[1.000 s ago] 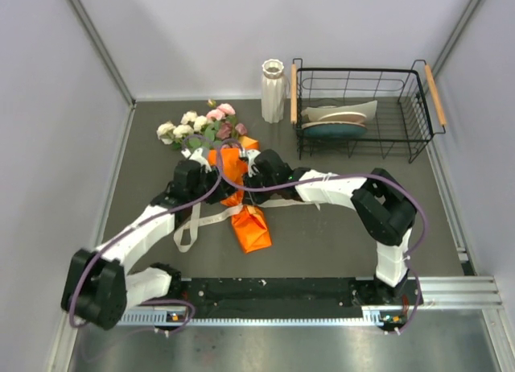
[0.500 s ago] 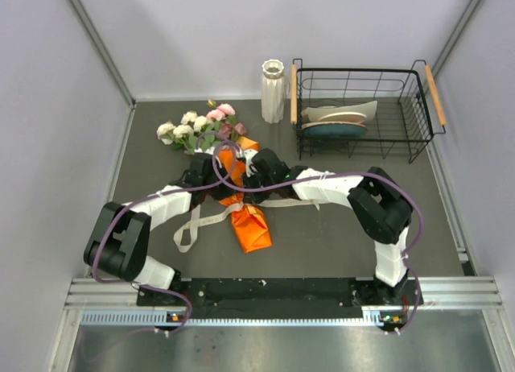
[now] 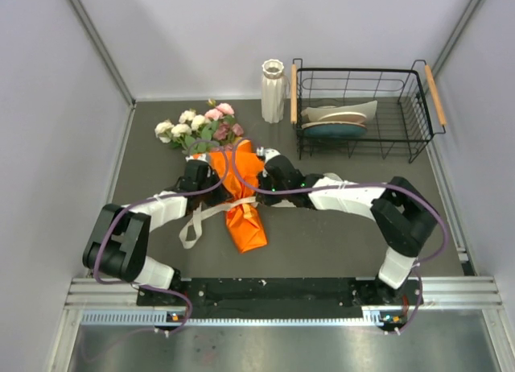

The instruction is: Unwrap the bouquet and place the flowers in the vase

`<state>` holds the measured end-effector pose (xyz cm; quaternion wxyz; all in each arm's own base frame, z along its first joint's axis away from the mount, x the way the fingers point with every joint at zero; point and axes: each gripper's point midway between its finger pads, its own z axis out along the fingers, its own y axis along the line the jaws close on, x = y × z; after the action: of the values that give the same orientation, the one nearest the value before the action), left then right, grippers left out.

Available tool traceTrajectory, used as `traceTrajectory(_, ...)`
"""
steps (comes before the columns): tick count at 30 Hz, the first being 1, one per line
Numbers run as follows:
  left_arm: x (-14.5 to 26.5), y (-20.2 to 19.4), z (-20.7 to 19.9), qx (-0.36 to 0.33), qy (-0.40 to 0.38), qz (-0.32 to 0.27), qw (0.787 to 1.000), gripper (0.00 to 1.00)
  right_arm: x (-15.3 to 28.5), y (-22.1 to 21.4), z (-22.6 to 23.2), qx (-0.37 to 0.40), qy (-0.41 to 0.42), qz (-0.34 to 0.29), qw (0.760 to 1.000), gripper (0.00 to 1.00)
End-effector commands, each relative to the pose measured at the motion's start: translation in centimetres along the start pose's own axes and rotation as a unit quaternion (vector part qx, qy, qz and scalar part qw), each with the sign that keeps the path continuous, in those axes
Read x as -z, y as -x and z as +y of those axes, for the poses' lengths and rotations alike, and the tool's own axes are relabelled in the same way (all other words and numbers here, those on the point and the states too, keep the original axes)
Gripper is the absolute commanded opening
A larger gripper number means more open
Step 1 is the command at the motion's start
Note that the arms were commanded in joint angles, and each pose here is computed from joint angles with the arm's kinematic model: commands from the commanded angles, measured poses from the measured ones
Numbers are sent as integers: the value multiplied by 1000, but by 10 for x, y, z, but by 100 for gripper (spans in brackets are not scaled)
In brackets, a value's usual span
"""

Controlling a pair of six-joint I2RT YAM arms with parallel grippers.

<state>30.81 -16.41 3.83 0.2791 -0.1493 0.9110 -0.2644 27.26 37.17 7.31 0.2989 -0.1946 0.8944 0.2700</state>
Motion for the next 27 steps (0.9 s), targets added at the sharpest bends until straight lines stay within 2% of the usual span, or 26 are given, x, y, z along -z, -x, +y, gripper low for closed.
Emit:
traceTrajectory(1, 1, 0, 31, -8, 48, -11, 999, 0, 21, 34, -10, -106, 0, -101, 989, 0)
traceTrajectory(4, 0, 1, 31, -10, 46, -9, 999, 0, 32, 37, -23, -144, 10, -124, 982, 0)
traceTrajectory(9, 0, 6, 27, -20, 40, -9, 999, 0, 64, 58, -54, -138, 3, -188, 972, 0)
traceTrajectory(14, 1, 8, 28, -25, 42, -9, 999, 0, 105, 63, -92, -130, -58, -220, 965, 0)
traceTrajectory(16, 1, 10, 28, -26, 41, -10, 999, 0, 118, 52, -110, -129, -98, -220, 962, 0)
traceTrajectory(20, 1, 10, 27, -30, 36, -7, 999, 0, 164, 53, -143, -133, -161, -268, 940, 0)
traceTrajectory(22, 1, 9, 24, -36, 27, -3, 999, 0, 167, 52, -141, -115, -154, -269, 944, 0)
traceTrajectory(23, 2, 7, 19, -40, 16, 4, 999, 1, 160, 53, -129, -89, -121, -254, 956, 0)
traceTrajectory(25, 6, 11, 6, -54, -10, 4, 998, 5, 149, 57, -112, -63, -74, -236, 967, 0)
traceTrajectory(26, 11, 5, 3, -54, -17, 22, 998, 8, 144, 60, -100, -57, -44, -225, 972, 0)
traceTrajectory(27, 18, 11, -6, -63, -31, 13, 997, 15, 130, 53, -101, -59, -39, -202, 977, 0)
